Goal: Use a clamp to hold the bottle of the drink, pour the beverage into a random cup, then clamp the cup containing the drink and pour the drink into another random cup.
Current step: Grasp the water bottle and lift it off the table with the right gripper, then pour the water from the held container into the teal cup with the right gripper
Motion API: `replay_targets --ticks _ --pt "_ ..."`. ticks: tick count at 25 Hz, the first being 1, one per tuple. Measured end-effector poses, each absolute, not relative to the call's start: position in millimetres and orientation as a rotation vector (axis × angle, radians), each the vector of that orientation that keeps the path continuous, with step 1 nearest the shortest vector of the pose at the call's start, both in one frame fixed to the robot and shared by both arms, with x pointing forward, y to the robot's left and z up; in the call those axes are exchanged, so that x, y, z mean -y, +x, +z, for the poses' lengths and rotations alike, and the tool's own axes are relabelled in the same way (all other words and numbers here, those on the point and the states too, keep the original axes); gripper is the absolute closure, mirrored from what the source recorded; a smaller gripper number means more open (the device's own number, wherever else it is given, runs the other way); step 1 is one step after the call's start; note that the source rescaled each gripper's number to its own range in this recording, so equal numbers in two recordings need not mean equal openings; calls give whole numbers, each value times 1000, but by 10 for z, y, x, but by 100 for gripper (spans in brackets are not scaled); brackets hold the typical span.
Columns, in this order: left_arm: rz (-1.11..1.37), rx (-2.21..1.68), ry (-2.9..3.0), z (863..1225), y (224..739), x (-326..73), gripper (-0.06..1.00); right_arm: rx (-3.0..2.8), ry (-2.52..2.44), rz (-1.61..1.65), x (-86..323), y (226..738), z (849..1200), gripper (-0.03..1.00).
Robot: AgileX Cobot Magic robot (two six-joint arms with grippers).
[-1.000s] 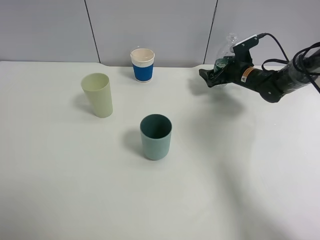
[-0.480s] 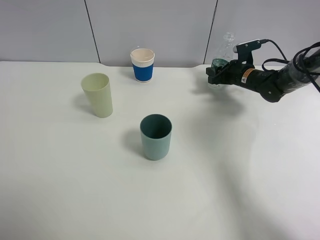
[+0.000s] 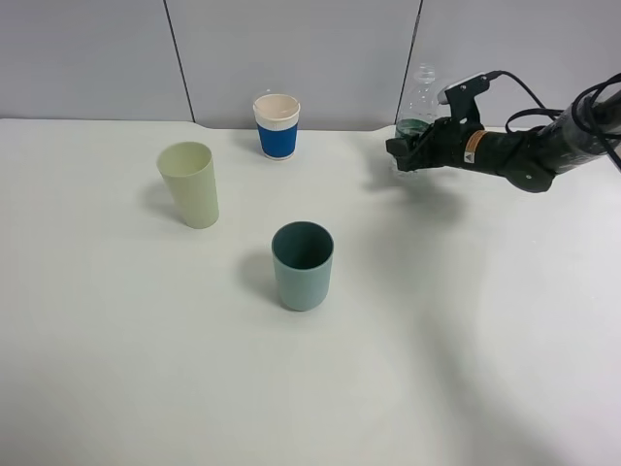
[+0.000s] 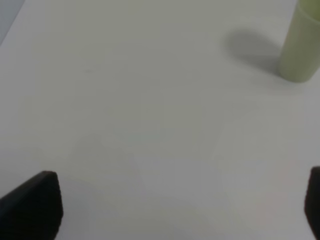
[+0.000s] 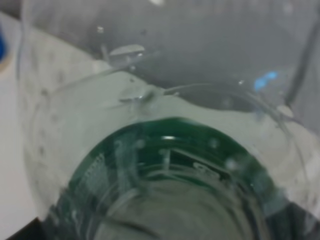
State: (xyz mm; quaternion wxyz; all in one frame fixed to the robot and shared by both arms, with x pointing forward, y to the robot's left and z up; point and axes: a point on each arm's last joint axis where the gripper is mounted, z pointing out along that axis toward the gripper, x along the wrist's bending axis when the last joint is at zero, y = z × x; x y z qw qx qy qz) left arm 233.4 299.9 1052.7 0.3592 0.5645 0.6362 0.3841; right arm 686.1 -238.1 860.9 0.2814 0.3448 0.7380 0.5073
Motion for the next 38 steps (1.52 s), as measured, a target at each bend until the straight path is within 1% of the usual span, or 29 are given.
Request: replay_targets --ticks 8,22,31,38 --pt "991 -1641 1456 10527 2334 -2999 -2 -2121 627 1354 1943 6726 8954 91" --pt "991 -1641 1456 10527 2334 -2999 -2 -2251 213 1196 1222 6424 9297 91" --pt "991 -1641 1456 10527 2334 -2999 -2 -2230 -131 1102 873 6252 9304 91" --pt "991 -1641 1456 10527 2334 -2999 -2 -2159 -378 1011 786 6201 9308 91"
